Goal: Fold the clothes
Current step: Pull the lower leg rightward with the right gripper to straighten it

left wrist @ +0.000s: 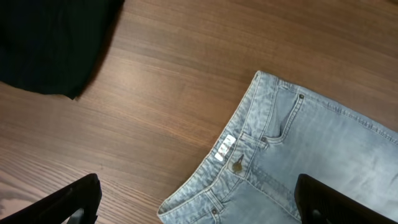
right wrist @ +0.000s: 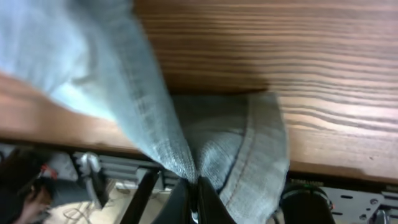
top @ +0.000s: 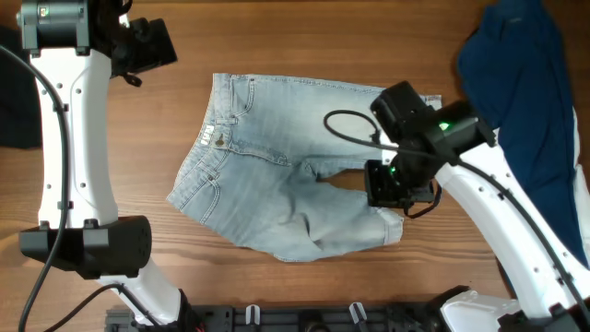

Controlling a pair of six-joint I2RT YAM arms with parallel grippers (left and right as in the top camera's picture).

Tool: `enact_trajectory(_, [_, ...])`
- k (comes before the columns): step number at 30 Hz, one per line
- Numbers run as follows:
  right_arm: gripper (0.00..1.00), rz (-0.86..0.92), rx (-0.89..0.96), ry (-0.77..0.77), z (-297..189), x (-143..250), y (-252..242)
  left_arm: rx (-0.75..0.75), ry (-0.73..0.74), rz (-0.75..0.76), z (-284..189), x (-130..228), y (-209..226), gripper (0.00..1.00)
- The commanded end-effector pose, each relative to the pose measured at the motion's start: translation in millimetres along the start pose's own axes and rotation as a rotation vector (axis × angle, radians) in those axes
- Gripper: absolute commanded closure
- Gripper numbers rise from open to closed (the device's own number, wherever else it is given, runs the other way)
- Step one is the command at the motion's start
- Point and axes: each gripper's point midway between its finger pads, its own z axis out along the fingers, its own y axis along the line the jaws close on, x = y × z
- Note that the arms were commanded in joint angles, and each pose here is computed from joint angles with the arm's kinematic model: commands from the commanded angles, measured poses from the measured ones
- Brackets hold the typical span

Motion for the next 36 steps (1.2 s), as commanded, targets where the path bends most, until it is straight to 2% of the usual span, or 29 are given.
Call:
enact_trajectory(1, [0.95,0.097,0.037,0.020,23.1,-9.0,-33.1,0.004,-0.001,0.018,3.8,-2.3,-1.4,0.00])
enact_trajectory(2, [0.79,0.137,0.052,0.022,32.5,-12.0,-45.7,0.005,-0.003,0.018,3.8,-2.8,-1.5,0.00])
enact_trajectory(3, [0.55,0.159,0.058,0.023,38.8,-14.2,-53.2,0.005,-0.005,0.018,4.0,-3.3,-1.7,0.00])
enact_trajectory(5, [0.22,0.190,0.063,0.020,47.9,-20.1,-64.4,0.006,-0.008,0.017,4.5,-4.2,-2.0,0.00])
enact_trajectory(6, [0.12,0.214,0.065,0.012,51.3,-25.7,-70.8,0.007,-0.009,0.017,4.5,-4.6,-2.2,0.00])
enact_trajectory(8, [0.03,0.239,0.061,-0.005,52.9,-34.2,-76.6,0.007,-0.010,0.017,4.5,-4.8,-2.3,0.00])
enact_trajectory(15, [0.00,0.216,0.023,-0.144,35.5,-70.9,-82.5,0.014,-0.028,0.016,8.9,-11.3,-5.6,0.00])
enact_trajectory(18, [0.01,0.191,0.009,-0.207,28.0,-86.4,-79.4,0.105,0.007,0.132,25.3,-9.2,-30.2,0.02])
enact_trajectory(21, [0.00,0.179,-0.005,-0.251,25.2,-97.3,-76.9,0.185,0.074,0.250,53.5,0.7,-60.5,0.04])
enact_trajectory(27, [0.00,0.150,-0.026,-0.307,21.3,-111.3,-72.7,0.191,0.237,0.437,140.0,35.9,-107.4,0.06])
enact_trajectory(31, [0.00,0.145,-0.030,-0.326,19.9,-115.8,-71.8,0.182,0.335,0.497,182.8,63.9,-124.0,0.06])
enact_trajectory(36, [0.00,0.144,-0.032,-0.335,19.1,-117.9,-71.5,0.175,0.391,0.523,210.9,81.8,-132.3,0.07])
